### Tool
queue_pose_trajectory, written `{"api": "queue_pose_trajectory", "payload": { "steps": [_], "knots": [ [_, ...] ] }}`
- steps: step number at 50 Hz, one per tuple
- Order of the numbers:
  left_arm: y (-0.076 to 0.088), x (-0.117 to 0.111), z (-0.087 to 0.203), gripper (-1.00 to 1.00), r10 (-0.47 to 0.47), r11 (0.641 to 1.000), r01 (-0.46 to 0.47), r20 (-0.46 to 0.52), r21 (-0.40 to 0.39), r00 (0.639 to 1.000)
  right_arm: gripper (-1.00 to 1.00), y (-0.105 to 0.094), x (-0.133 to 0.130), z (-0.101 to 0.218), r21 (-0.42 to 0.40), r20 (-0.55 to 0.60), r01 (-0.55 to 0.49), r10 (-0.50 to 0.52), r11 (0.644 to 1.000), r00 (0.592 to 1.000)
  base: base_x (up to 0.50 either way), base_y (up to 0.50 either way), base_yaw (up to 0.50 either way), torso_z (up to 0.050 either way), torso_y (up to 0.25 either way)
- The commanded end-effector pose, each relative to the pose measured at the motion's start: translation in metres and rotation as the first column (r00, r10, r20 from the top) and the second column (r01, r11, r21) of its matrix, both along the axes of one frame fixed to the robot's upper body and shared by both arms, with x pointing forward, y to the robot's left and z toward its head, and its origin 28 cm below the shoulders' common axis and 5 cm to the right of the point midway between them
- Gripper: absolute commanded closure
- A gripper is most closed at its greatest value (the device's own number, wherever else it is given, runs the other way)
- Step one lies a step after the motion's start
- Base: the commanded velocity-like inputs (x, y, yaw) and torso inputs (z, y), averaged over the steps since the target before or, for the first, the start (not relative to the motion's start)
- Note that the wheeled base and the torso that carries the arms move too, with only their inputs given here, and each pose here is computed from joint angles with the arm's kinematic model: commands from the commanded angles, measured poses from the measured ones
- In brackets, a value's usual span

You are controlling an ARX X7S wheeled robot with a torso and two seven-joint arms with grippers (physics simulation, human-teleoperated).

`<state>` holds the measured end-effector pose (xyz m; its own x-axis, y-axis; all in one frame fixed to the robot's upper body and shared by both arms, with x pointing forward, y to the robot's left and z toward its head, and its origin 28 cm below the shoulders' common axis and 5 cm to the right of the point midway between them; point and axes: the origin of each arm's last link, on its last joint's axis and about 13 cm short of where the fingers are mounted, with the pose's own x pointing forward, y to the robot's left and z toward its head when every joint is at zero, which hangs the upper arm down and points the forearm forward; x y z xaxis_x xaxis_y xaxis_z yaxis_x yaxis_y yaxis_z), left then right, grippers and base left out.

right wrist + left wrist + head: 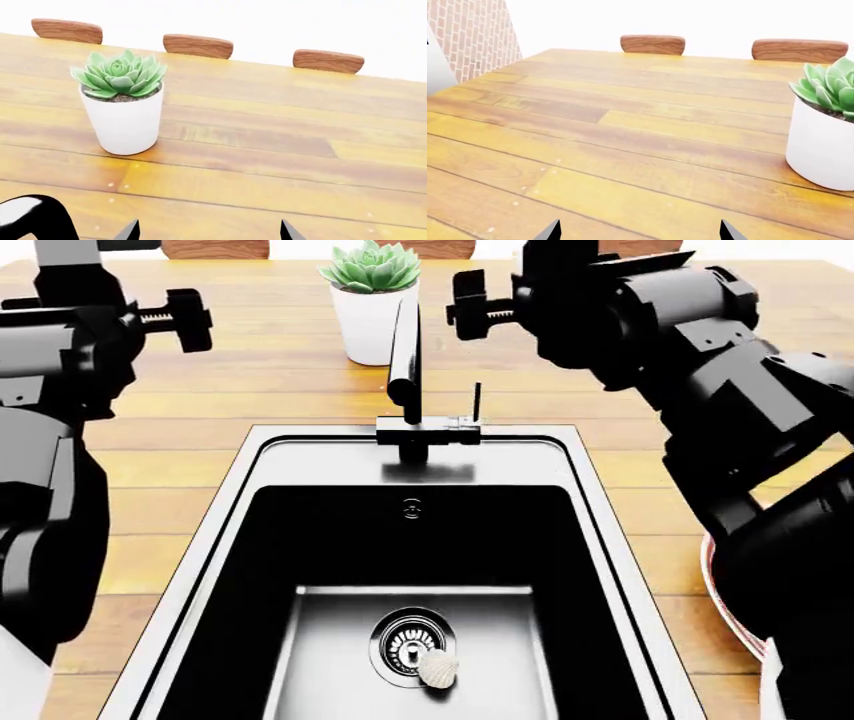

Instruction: Pick the scallop from the counter and place it in the sink. Then turn on the sink faucet.

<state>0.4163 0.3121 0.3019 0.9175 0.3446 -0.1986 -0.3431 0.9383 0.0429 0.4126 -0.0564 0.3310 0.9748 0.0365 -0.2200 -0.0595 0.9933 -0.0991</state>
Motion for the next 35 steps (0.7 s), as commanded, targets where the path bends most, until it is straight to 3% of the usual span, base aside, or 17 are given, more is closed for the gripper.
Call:
{"api": "queue_pose_trajectory", "payload": {
  "steps": [1, 20, 35],
  "knots": [
    [-0.007, 0.002, -0.008, -1.00, -0.032, 0.999, 0.032, -0.011, -0.017, 0.999, -1.00, 0.016, 0.015, -0.039, 0.034, 0.097, 0.022, -0.025, 0.999, 0.995, 0.00, 0.00, 0.00, 0.000, 0.000],
    [-0.004, 0.002, -0.016, -1.00, -0.031, 0.999, 0.030, -0.023, -0.026, 0.999, -1.00, 0.018, 0.015, -0.083, 0.086, 0.043, 0.041, -0.045, 0.995, 0.998, 0.00, 0.00, 0.00, 0.000, 0.000],
    [-0.002, 0.002, -0.018, -1.00, -0.029, 0.999, 0.028, -0.024, -0.030, 0.999, -1.00, 0.022, 0.012, -0.106, 0.097, -0.010, -0.005, 0.006, 0.995, 1.000, 0.00, 0.00, 0.00, 0.000, 0.000]
  ]
}}
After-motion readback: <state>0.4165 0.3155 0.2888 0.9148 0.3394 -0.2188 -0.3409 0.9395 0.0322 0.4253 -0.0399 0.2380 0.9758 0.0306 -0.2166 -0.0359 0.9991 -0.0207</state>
